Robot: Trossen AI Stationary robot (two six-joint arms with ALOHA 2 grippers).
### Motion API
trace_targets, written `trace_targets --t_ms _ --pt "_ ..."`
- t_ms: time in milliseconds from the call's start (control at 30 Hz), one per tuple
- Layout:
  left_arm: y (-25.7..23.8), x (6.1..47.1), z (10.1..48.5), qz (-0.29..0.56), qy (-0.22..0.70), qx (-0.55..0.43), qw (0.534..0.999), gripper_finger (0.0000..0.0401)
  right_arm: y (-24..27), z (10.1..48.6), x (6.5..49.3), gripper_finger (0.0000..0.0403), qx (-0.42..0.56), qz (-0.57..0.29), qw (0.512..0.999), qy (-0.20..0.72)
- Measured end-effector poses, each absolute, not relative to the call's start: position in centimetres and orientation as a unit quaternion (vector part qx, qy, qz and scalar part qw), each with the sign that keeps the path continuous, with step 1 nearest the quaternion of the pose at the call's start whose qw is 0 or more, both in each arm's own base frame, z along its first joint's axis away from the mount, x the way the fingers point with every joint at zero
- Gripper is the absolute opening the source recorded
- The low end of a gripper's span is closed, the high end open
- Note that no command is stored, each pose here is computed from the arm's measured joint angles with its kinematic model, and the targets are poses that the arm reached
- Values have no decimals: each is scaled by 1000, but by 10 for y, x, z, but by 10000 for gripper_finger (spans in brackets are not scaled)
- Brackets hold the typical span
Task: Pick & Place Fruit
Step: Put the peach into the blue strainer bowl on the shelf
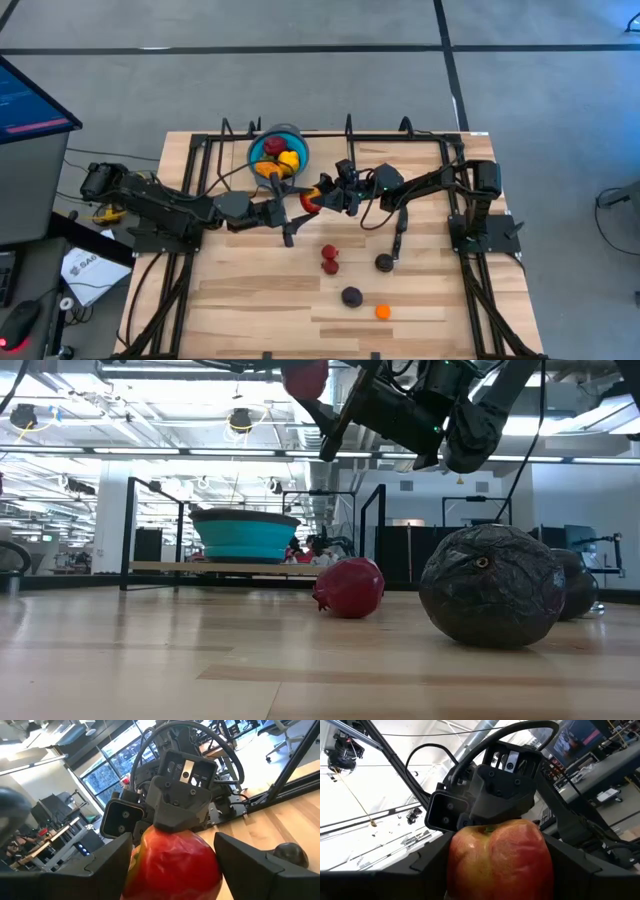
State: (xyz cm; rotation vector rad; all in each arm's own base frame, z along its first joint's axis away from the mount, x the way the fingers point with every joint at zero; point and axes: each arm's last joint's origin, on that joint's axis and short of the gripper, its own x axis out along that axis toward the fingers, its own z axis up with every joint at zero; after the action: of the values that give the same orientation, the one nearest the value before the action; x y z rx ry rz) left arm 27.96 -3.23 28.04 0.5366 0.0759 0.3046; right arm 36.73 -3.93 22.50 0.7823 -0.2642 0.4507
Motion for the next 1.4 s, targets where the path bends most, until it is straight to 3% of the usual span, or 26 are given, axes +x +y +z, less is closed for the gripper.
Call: trace_targets --t_ms 433,833,1400 --pt "-29 281 277 133 57 343 928 329 -37 230 366 252 389 236 880 -138" --pt "-37 280 279 125 40 343 930 294 -39 230 366 251 390 219 883 -143" --pt "-36 279 283 146 37 380 913 325 -47 225 368 251 395 172 890 -148"
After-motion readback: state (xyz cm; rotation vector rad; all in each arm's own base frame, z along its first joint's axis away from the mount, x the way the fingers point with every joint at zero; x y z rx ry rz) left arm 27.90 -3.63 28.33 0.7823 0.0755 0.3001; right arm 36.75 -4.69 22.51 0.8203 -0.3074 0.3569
